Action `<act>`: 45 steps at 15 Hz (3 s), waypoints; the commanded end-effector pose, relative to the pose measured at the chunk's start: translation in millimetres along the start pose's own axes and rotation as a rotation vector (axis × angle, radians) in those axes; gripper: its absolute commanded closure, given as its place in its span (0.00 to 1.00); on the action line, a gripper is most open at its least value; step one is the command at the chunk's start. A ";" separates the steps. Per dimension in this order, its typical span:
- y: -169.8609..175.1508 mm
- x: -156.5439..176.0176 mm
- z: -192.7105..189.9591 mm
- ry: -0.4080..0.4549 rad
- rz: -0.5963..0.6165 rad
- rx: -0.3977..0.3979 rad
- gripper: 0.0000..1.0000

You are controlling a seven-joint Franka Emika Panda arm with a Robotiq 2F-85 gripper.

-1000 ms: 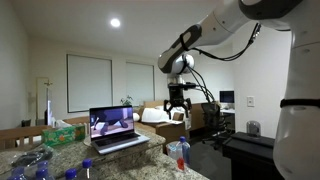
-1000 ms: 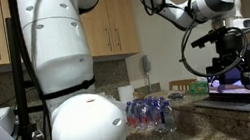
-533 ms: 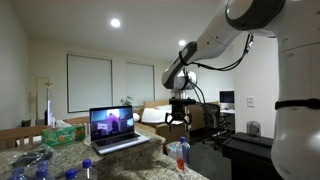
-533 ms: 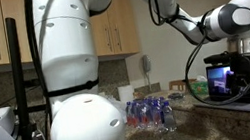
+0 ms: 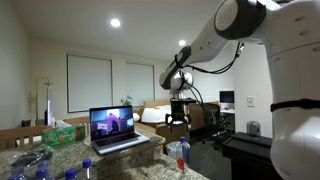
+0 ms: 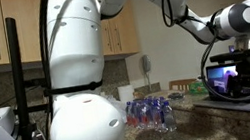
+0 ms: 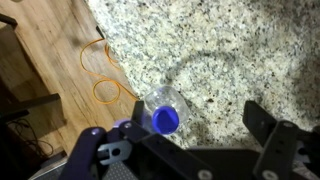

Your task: Move the three bottles to the left, one at a time

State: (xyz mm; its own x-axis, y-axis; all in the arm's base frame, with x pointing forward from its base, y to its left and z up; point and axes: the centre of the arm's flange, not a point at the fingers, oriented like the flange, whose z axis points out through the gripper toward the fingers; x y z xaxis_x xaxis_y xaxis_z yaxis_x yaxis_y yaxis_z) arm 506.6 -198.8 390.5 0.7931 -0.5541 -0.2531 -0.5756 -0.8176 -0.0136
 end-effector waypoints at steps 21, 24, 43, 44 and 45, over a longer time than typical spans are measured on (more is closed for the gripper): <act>-16.8 -35.8 53.0 0.293 -0.487 -0.210 0.00; -21.6 -35.8 52.2 0.292 -0.484 -0.208 0.22; -56.8 -44.9 22.5 0.279 -0.541 -0.204 0.86; -63.3 -49.5 12.4 0.287 -0.559 -0.207 0.86; -73.8 -56.9 -2.5 0.289 -0.581 -0.209 0.86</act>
State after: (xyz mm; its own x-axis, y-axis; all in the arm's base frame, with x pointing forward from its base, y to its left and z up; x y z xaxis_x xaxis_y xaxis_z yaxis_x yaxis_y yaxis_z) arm 502.9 -127.0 365.9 0.9970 -0.0772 0.0006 -0.0764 -0.9858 0.1498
